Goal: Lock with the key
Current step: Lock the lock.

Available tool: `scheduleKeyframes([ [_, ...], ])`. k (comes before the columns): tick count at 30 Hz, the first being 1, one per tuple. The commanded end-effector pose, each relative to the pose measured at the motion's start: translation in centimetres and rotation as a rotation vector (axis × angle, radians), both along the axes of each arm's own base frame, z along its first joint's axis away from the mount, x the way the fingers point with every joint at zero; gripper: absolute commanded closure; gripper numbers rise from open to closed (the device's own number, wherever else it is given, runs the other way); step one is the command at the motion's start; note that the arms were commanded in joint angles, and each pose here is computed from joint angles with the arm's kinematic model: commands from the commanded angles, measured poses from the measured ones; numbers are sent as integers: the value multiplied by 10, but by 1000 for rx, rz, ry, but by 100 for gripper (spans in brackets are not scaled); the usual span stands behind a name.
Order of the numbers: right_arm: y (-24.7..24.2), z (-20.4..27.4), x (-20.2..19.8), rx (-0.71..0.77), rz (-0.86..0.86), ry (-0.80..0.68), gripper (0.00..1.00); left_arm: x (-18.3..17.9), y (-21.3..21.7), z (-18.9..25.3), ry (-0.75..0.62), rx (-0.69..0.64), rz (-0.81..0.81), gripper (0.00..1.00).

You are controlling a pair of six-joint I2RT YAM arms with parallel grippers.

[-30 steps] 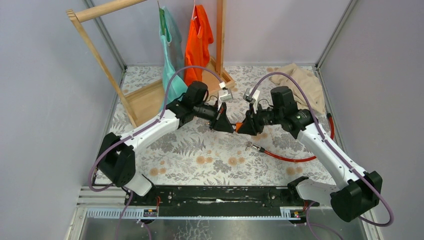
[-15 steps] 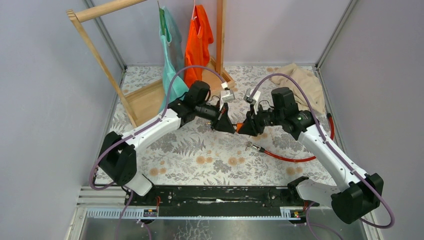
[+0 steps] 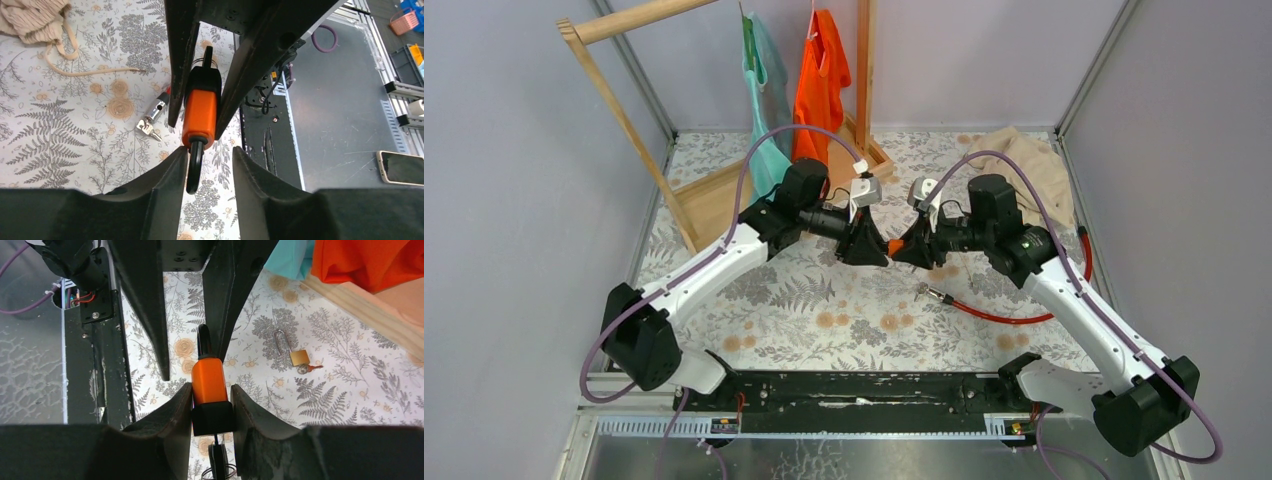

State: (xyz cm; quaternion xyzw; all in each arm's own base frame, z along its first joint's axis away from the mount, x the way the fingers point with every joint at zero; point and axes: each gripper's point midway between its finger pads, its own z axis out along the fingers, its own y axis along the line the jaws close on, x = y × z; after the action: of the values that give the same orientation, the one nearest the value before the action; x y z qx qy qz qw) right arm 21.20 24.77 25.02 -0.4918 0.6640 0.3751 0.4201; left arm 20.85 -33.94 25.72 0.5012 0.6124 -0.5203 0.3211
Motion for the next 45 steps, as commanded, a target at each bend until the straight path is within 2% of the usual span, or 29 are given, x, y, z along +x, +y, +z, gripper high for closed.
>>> scheduleKeyframes([
  [1, 12, 30, 6, 77, 49, -125, 100, -5, 0, 37, -124, -100, -69, 50],
  [7, 12, 29, 2, 90, 65, -102, 100, -1, 14, 32, -165, -77, -50, 33],
  [10, 13, 29, 0, 97, 80, -96, 100, 3, 22, 32, -199, -66, -23, 31],
  [15, 15, 31, -4, 110, 104, -83, 100, 11, 26, 30, -239, -46, 12, 39],
  [21, 17, 32, -4, 116, 114, -72, 100, 10, 12, 29, -194, -37, -5, 45],
  [26, 16, 32, -3, 116, 106, -76, 100, 7, 7, 19, -181, -18, -15, 64],
  [31, 16, 29, -2, 111, 101, -73, 100, 6, 9, 14, -188, -6, -14, 66],
  [34, 15, 28, -1, 108, 96, -77, 100, 6, 11, 12, -198, 1, -13, 72],
  [36, 14, 28, 1, 104, 87, -82, 100, 6, 13, 11, -203, 7, -10, 70],
  [40, 13, 26, 2, 101, 83, -83, 100, 7, 17, 12, -205, 4, -3, 55],
  [45, 13, 24, 2, 98, 85, -77, 100, 8, 18, 13, -199, -1, 2, 50],
])
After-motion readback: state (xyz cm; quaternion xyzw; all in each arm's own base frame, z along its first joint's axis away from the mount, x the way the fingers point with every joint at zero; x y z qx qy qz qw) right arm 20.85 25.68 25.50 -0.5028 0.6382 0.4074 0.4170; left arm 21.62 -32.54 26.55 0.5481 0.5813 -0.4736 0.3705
